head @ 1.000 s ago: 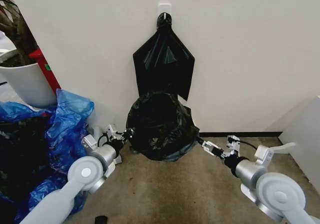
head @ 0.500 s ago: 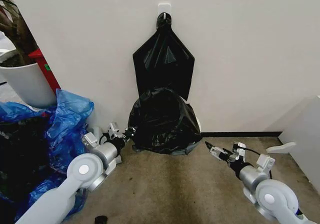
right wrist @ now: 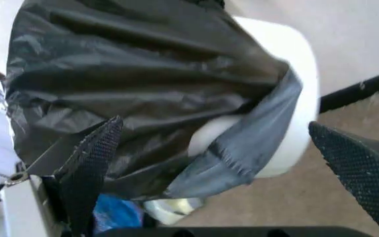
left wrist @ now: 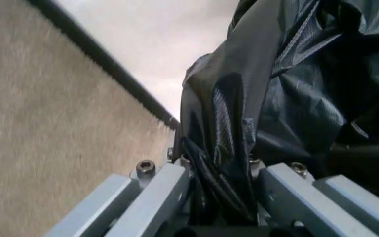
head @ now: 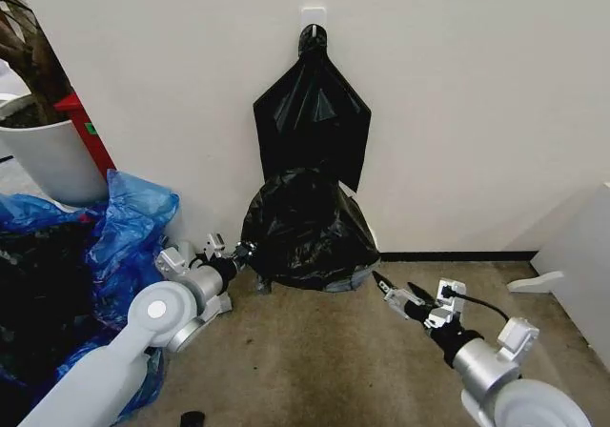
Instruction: Place the garbage bag over the trash bin.
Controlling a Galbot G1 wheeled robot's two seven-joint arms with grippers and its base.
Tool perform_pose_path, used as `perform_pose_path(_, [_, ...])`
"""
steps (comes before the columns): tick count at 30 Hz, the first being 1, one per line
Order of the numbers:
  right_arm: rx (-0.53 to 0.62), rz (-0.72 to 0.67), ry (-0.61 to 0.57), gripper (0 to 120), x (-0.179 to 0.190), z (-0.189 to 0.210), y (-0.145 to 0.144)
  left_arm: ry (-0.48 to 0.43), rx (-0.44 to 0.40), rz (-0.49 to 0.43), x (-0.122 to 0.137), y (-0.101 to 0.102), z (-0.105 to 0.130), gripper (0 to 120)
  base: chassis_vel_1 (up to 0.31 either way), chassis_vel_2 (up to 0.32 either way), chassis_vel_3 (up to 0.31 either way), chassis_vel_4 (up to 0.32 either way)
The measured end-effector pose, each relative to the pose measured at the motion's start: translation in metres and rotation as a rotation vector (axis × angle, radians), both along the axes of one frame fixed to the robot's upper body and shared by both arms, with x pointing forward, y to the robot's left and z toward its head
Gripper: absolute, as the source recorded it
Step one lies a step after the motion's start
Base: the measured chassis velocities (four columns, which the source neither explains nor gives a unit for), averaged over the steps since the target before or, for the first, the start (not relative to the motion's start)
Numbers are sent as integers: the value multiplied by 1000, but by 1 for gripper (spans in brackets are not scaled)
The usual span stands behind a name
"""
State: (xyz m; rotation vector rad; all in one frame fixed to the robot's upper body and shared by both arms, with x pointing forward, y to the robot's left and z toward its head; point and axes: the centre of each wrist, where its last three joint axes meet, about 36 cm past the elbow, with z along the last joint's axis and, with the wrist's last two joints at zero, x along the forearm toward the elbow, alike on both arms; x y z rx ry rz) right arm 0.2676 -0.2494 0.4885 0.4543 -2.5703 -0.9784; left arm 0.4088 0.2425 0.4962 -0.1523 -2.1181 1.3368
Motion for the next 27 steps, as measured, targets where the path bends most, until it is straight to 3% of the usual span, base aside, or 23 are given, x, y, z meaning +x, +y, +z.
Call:
perform_pose_path(7, [18, -22, 47, 100, 3, -20, 7, 75, -47, 2, 1, -7, 4, 1, 0, 0, 0, 0])
perform_pose_path(17, [-30, -66, 106, 100, 9, -45, 2, 75, -70, -15, -5, -12, 11, 1, 0, 0, 0, 0])
perform_pose_path(27, [-147, -157, 168, 100, 8, -83, -21, 63, -77, -27, -7, -13, 17, 1, 0, 0, 0, 0])
